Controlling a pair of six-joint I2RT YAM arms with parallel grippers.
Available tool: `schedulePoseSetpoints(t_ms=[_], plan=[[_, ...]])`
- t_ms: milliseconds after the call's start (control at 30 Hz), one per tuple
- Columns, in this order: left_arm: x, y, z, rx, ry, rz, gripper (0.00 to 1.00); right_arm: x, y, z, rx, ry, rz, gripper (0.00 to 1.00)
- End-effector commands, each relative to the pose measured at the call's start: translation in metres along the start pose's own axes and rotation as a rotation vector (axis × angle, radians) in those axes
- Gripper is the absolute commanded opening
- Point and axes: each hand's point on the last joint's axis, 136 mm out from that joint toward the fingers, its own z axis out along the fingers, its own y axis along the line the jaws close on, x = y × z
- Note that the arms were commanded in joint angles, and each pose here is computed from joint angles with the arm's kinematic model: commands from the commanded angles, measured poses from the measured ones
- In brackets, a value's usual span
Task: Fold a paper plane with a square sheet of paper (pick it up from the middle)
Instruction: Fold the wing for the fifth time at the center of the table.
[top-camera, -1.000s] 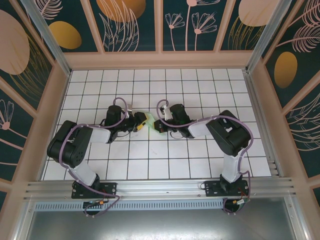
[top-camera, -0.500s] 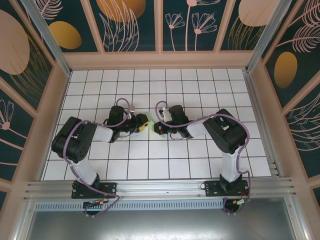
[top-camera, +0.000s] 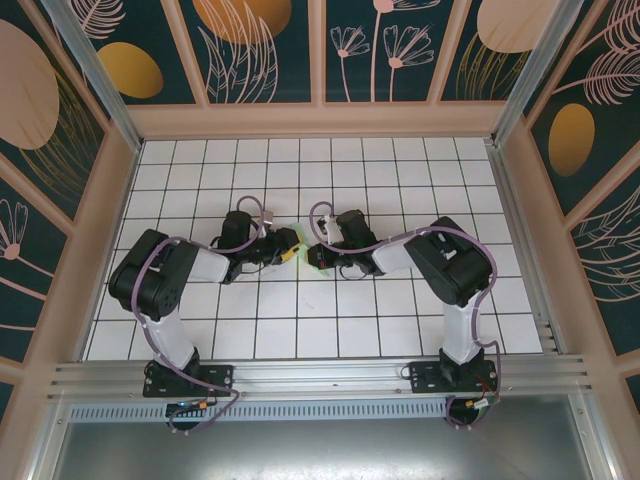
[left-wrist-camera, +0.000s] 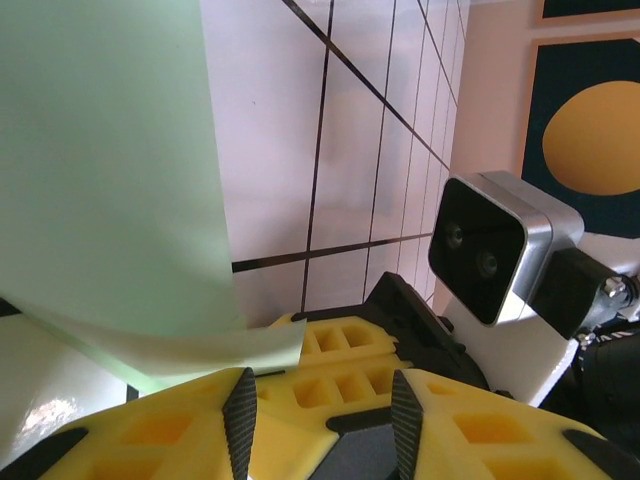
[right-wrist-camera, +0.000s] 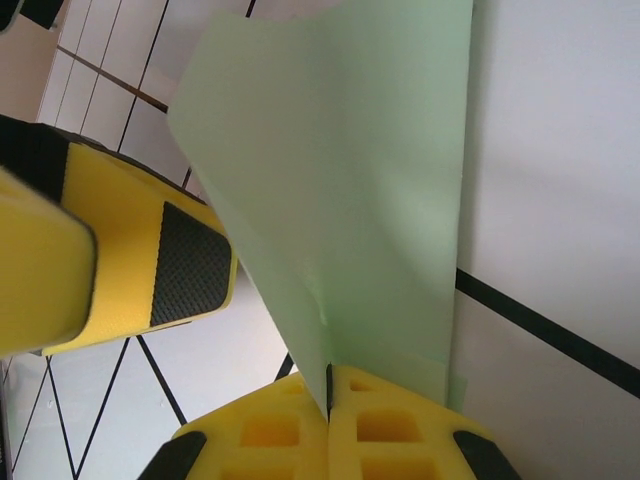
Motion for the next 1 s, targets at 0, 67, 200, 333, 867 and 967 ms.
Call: schedulePoseSetpoints(t_ms=[0, 67, 200, 333, 867, 967], plan=[[-0.007, -0.009, 0.006, 0.033, -0.012, 0.025, 0.41, 0.002, -0.005, 0.004, 0.004, 0.021, 0.021, 0.00], [-0.007, -0.006, 0.008, 0.026, -0.010, 0.019, 0.40, 0.002, -0.005, 0.003, 0.005, 0.022, 0.021, 0.00], [-0.006, -0.001, 0.010, 0.017, -0.007, 0.013, 0.40, 0.003, -0.006, 0.004, 0.011, 0.025, 0.027, 0.00], [-0.007, 0.002, 0.011, 0.011, -0.007, 0.013, 0.40, 0.004, -0.007, 0.004, 0.012, 0.025, 0.036, 0.00], [-0.005, 0.018, 0.017, -0.025, 0.012, -0.015, 0.37, 0.004, -0.009, 0.004, 0.012, 0.027, 0.096, 0.00], [-0.004, 0.023, 0.018, -0.040, 0.014, -0.024, 0.36, 0.003, -0.006, 0.004, 0.003, 0.034, 0.098, 0.01]])
